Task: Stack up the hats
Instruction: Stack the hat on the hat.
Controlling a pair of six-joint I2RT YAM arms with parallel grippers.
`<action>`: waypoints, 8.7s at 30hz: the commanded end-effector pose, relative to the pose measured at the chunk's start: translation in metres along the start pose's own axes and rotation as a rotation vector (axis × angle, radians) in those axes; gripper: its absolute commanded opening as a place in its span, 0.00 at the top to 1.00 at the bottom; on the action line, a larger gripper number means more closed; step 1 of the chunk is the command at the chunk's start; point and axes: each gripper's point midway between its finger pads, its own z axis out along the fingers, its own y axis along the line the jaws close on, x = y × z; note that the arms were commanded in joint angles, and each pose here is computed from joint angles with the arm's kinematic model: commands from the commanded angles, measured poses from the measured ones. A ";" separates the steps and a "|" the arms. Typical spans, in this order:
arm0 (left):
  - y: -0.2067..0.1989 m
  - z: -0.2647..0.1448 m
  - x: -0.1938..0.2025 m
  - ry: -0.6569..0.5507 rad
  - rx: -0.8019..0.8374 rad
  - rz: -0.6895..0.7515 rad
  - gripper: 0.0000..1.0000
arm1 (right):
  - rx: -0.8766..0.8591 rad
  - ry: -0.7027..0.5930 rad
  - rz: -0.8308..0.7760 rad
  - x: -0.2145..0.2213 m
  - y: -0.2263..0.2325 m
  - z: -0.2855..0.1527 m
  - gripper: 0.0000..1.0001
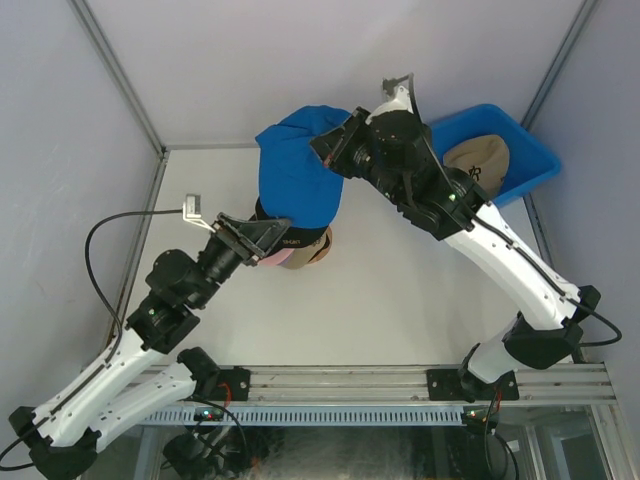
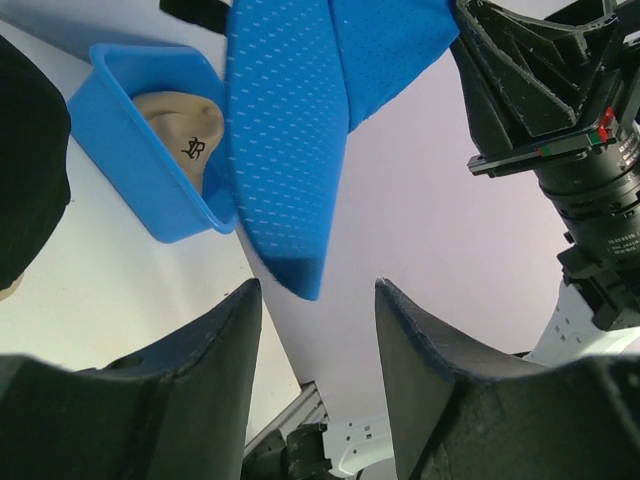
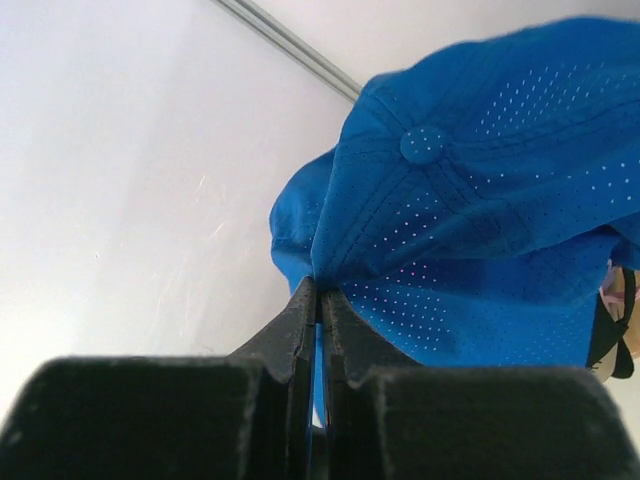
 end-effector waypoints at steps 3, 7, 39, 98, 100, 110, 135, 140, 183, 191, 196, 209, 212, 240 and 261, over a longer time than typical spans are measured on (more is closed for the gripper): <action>-0.016 0.003 -0.013 -0.043 0.036 0.066 0.46 | -0.087 0.027 0.021 0.006 0.031 -0.016 1.00; -0.024 0.003 -0.019 -0.063 0.055 0.075 0.52 | -0.095 0.059 0.000 0.019 0.035 -0.020 1.00; 0.024 -0.040 -0.092 -0.450 -0.200 0.114 1.00 | -0.115 0.169 -0.040 0.022 -0.016 -0.017 1.00; 0.088 -0.001 -0.062 -0.224 -0.127 -0.030 0.51 | -0.085 0.116 -0.132 0.015 0.004 0.088 1.00; 0.089 0.004 -0.058 -0.214 -0.137 -0.028 0.50 | -0.082 0.115 -0.132 0.015 0.005 0.088 1.00; 0.085 0.023 -0.059 -0.216 -0.134 -0.001 0.45 | -0.086 0.126 -0.134 0.019 0.009 0.087 1.00; 0.061 0.033 -0.092 -0.301 -0.096 0.121 0.71 | -0.085 0.229 -0.174 0.039 0.001 0.074 1.00; 0.064 0.027 -0.098 -0.328 -0.107 0.117 0.96 | -0.075 0.211 -0.182 0.030 -0.007 0.068 1.00; -0.099 0.028 -0.059 0.326 0.580 -0.236 1.00 | -0.543 0.087 0.067 -0.098 -0.102 -0.045 0.36; -0.103 0.018 -0.042 0.426 0.617 -0.232 1.00 | -0.750 0.238 0.097 -0.072 -0.065 -0.077 0.29; -0.104 0.012 -0.035 0.467 0.661 -0.259 1.00 | -0.824 0.340 0.117 -0.051 -0.047 -0.086 0.28; -0.094 0.010 -0.025 0.517 0.675 -0.289 1.00 | -0.941 0.474 0.190 -0.020 -0.018 -0.098 0.91; -0.091 0.011 -0.028 0.497 0.671 -0.298 0.99 | -0.968 0.464 0.214 -0.025 -0.015 -0.101 1.00; -0.027 0.011 -0.057 0.099 0.526 -0.359 0.50 | -1.082 0.269 0.488 -0.066 0.043 -0.087 1.00; -0.003 -0.014 -0.055 -0.021 0.559 -0.425 0.42 | -1.158 0.315 0.483 -0.058 0.127 -0.072 1.00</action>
